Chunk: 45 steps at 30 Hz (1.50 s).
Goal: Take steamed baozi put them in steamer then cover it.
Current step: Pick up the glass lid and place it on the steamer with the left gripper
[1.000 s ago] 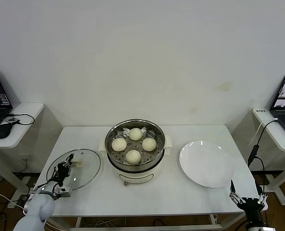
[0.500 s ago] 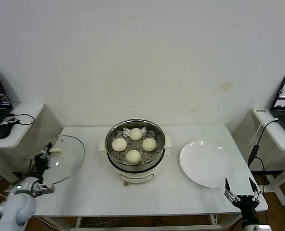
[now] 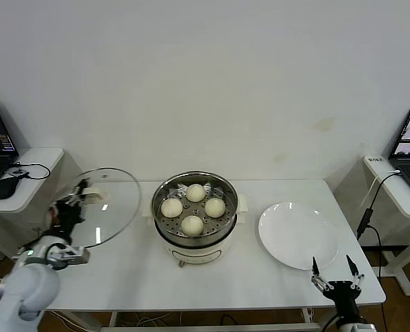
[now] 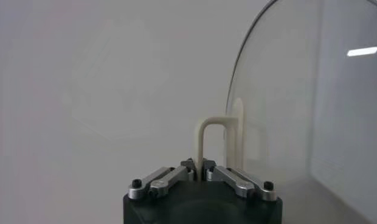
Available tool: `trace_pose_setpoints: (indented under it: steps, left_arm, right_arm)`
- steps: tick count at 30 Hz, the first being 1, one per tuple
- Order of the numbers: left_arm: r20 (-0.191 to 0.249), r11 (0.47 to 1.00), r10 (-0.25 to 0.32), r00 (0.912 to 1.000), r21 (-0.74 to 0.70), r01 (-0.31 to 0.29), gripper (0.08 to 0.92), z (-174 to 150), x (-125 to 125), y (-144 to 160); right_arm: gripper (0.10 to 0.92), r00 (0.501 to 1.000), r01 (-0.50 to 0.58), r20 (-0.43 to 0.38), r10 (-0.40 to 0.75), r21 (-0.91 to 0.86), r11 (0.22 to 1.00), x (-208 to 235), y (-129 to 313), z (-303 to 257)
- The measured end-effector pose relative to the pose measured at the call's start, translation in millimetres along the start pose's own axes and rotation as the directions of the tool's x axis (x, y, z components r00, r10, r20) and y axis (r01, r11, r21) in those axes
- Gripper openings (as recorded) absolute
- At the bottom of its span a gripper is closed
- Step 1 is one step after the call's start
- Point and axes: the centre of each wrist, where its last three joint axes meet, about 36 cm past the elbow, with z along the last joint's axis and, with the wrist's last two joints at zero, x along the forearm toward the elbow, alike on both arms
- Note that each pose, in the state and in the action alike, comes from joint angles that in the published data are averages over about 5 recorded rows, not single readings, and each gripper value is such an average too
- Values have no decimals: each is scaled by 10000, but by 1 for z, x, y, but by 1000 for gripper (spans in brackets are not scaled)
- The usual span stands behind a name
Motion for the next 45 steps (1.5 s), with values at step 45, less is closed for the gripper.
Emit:
trace_pose_setpoints:
  steps: [45]
  left_arm:
    - [244,9930,1072,9939,-518,-1058,142,-244,-75,-40]
  right_arm:
    - [823,9944,406,-1035,-230,1712,9844,3,71,13]
